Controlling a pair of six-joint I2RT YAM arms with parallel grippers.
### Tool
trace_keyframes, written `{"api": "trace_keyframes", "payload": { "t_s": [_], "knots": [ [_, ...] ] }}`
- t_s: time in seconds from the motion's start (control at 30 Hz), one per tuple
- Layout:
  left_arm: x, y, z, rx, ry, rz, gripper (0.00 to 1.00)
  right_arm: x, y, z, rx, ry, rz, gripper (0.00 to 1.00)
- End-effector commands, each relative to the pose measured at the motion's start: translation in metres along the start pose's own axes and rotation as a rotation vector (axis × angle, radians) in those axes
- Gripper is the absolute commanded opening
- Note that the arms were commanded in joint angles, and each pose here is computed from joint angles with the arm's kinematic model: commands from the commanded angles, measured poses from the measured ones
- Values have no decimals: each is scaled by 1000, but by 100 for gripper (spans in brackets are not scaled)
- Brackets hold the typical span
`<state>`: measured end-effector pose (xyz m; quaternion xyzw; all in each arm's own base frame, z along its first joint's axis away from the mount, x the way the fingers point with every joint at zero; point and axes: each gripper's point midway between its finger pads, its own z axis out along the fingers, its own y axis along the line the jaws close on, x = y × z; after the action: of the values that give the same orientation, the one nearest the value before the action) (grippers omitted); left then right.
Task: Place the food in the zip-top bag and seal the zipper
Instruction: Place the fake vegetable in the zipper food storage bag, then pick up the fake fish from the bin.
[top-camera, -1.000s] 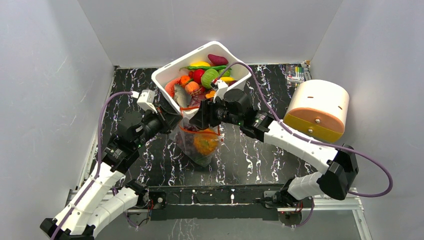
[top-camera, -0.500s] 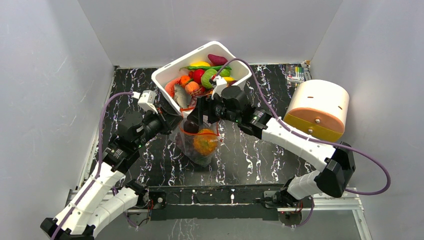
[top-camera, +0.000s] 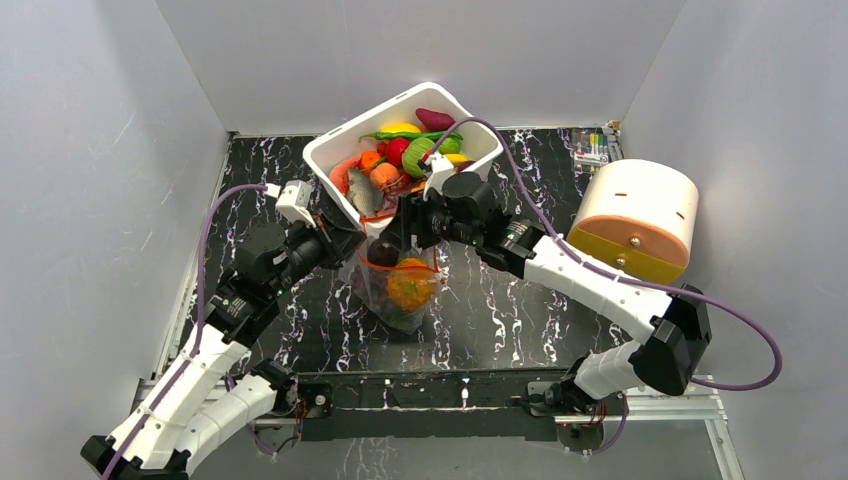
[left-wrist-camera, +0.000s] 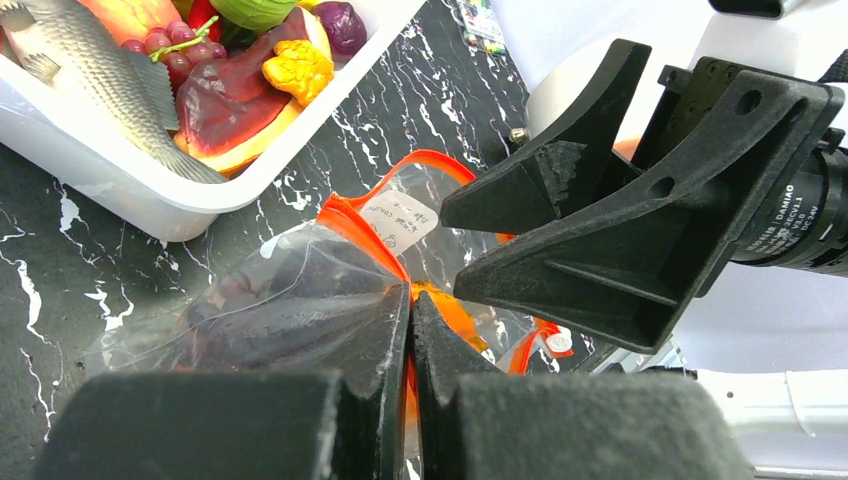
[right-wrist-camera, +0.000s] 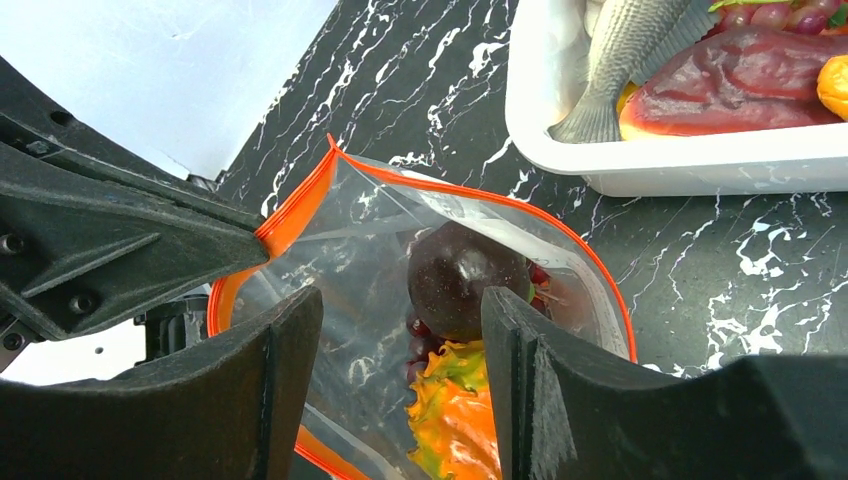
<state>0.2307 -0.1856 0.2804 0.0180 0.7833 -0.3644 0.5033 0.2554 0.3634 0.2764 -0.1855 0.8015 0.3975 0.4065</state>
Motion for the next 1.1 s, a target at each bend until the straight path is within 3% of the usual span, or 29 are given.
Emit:
{"api": "trace_keyframes", "payload": {
  "t_s": [0.0, 0.37, 0.6, 0.9, 1.07],
  "knots": [
    [-10, -7, -3, 29, -41, 29, 0, -50, 28, -25, -63, -144, -57, 57],
    [5, 11, -7, -32, -4, 65, 0, -99, -6, -31, 158, -272, -207, 57],
    [12, 18, -16, -58, 13, 88, 0, -131, -55, -16, 345, -292, -293, 54],
    [15, 13, -31, -47, 39, 84, 0, -138, -96, 42, 437, -254, -292, 47],
    [7, 14, -40, -70, 17, 94, 0, -117, -112, 95, 421, -179, -268, 47]
  ]
}}
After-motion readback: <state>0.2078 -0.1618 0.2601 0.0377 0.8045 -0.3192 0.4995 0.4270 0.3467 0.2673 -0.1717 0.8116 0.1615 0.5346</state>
